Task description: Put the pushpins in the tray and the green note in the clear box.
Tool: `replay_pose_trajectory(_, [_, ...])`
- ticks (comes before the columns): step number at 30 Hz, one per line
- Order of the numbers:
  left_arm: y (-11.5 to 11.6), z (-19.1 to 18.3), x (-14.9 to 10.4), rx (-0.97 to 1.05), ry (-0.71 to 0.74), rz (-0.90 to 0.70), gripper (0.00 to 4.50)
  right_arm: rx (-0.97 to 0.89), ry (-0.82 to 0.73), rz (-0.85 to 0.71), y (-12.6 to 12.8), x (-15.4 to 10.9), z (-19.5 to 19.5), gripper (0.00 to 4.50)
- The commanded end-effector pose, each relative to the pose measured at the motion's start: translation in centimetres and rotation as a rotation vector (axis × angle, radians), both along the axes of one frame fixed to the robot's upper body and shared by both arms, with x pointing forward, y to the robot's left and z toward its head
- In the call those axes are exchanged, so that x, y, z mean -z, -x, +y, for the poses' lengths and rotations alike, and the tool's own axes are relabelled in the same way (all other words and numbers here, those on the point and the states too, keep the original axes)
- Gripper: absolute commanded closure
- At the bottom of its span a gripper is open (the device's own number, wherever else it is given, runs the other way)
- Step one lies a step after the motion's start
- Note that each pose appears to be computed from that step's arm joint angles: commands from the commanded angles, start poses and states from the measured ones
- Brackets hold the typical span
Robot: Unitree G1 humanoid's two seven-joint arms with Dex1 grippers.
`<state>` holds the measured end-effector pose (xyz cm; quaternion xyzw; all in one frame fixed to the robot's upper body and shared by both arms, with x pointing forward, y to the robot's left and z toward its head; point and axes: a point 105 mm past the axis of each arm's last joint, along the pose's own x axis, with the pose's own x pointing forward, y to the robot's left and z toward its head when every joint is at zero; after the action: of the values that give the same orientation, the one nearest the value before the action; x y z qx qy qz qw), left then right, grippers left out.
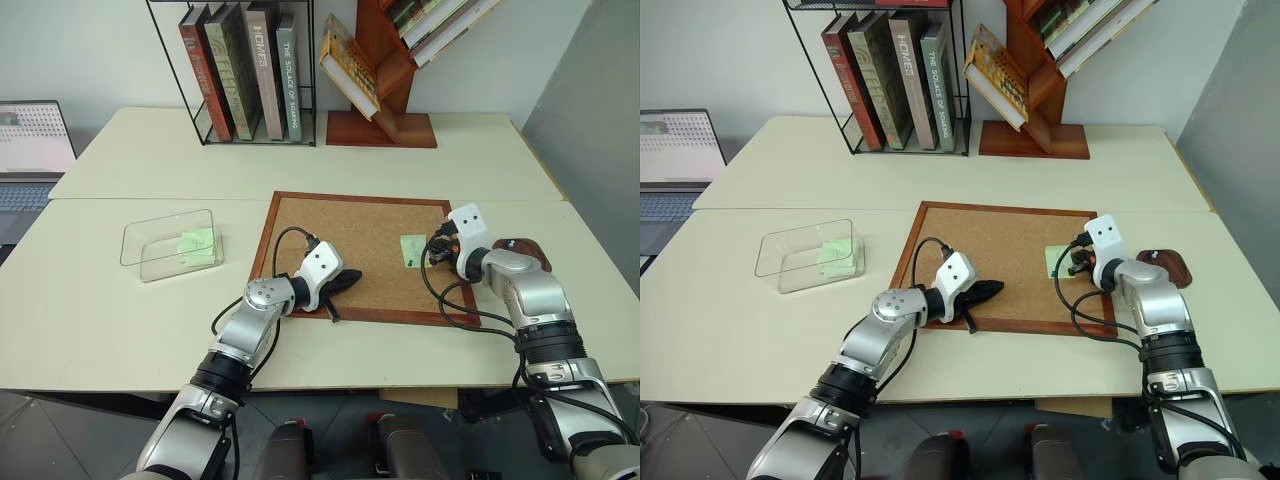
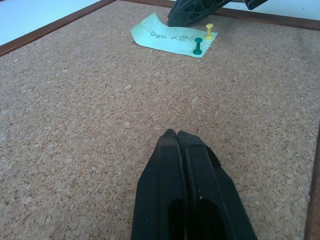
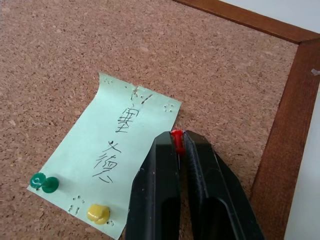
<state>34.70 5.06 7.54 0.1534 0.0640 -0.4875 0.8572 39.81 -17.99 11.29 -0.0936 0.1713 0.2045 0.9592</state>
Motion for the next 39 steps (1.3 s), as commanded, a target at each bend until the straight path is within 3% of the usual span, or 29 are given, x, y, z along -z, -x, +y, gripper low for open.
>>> replay_pose_trajectory(1, [0.5,0.1,1.9,0.002,-0.044,0.052,4.5,0.042,-0.015,-0.125,0.5,-4.3,-1.9,4.49])
replay_pose_trajectory(9, [0.5,-0.1,2.0,0.014,-0.044,0.056,4.5,0.209,0.06,-0.164,3.5,-6.3,-8.2,4.49])
replay_pose_trajectory(15, [0.4,-0.4,2.2,0.027,-0.045,0.058,4.5,0.315,0.136,-0.055,6.0,-2.8,-12.7,4.49])
replay_pose_trajectory(23, [0.3,-0.6,2.2,0.041,-0.052,0.056,4.5,0.371,0.143,-0.035,5.4,-0.7,-13.7,4.49])
replay_pose_trajectory(25, [0.3,-0.7,2.2,0.044,-0.053,0.056,4.5,0.391,0.142,-0.046,5.0,-0.6,-14.0,3.87])
replay_pose_trajectory(31, [0.5,-0.7,2.3,0.049,-0.055,0.058,4.5,0.407,0.137,-0.069,4.1,-0.7,-14.5,2.72])
replay_pose_trajectory(35, [0.5,-0.6,2.3,0.044,-0.056,0.058,4.5,0.402,0.113,-0.143,3.8,-2.8,-14.5,1.86])
replay_pose_trajectory(39, [0.6,-0.4,2.4,0.041,-0.057,0.061,4.5,0.332,0.056,-0.278,3.8,-5.7,-12.9,1.86])
